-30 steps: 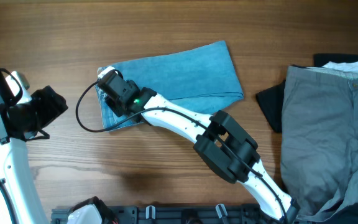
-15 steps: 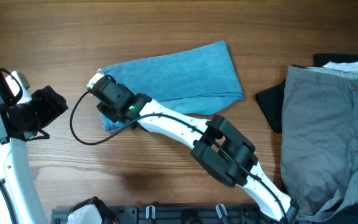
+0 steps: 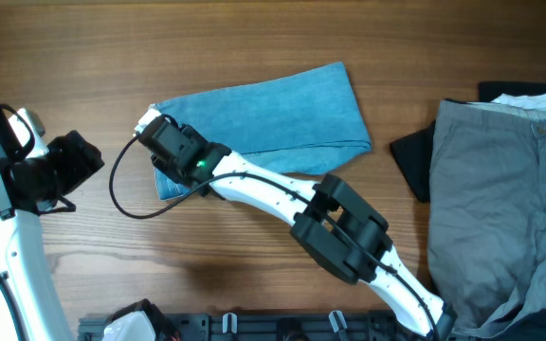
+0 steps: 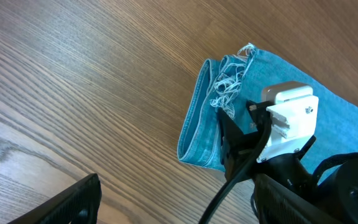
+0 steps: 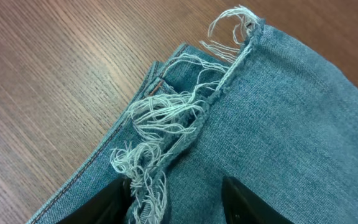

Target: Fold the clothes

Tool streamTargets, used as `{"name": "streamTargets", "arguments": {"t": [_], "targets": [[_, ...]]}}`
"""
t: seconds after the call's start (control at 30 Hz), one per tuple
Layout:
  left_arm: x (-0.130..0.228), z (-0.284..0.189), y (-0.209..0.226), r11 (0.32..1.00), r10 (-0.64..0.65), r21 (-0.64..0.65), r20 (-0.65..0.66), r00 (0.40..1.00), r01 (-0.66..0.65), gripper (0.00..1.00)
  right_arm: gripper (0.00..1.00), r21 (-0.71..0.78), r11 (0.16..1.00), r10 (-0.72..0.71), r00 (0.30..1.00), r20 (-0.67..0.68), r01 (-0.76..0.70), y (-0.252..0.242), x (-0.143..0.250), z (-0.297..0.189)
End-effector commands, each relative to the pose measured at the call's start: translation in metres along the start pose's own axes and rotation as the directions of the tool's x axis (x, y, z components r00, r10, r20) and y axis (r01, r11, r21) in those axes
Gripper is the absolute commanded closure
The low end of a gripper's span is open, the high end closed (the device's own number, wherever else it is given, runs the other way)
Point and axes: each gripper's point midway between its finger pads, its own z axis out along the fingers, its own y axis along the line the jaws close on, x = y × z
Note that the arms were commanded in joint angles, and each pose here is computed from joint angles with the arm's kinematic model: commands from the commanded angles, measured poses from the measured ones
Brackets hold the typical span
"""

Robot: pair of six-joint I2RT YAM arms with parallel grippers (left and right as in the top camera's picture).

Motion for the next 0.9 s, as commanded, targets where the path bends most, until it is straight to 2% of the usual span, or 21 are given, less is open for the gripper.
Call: {"name": "streamTargets", "arguments": {"t": [0.0,0.07,0.13,0.2,0.27,0.3,0.47,0.57,0.87], "targets": [[0.000,-0.003,-0.004,1.000,0.015,0.019,0.003,1.000,-0.015,0.22,0.52,-0.084,0.996,0.006,0.999,-0.043,-0.010,0.013,0.016,0.012],[0.000,-0.003,-0.004,1.000,0.015,0.019,0.003,1.000,-0.015,0.22,0.53,-0.080,0.995,0.046,0.997,-0.063,-0.051,0.014,0.023,0.017],[0.000,-0.003,-0.004,1.000,0.015,0.019,0.002,1.000,-0.015,0.22,0.61,-0.078,0.996,0.042,0.995,-0.086,-0.048,0.014,0.032,0.023],[0.000,-0.003,-0.004,1.000,0.015,0.019,0.003,1.000,-0.015,0.22,0.81,-0.077,0.996,0.039,0.995,-0.094,-0.047,0.014,0.035,0.024],[0.000,-0.003,-0.004,1.000,0.015,0.019,0.003,1.000,-0.015,0.22,0.93,-0.077,0.996,0.032,0.996,-0.080,-0.039,0.012,0.028,0.019],[0.000,-0.003,-0.004,1.000,0.015,0.019,0.003,1.000,-0.015,0.22,0.96,-0.024,0.999,0.043,0.998,-0.055,-0.044,-0.007,0.011,-0.001],[0.000,-0.003,-0.004,1.000,0.015,0.019,0.003,1.000,-0.015,0.21,0.96,0.001,0.998,0.056,0.998,-0.008,-0.056,-0.030,-0.029,-0.069],[-0.001,-0.003,-0.004,1.000,0.016,0.019,0.004,1.000,-0.016,0.21,0.96,-0.065,0.997,0.039,0.999,0.008,-0.039,-0.021,-0.040,-0.096],[-0.001,-0.003,-0.004,1.000,0.016,0.019,0.004,1.000,-0.016,0.21,0.95,-0.265,0.964,-0.009,0.998,-0.058,-0.006,0.035,-0.025,-0.115]]}}
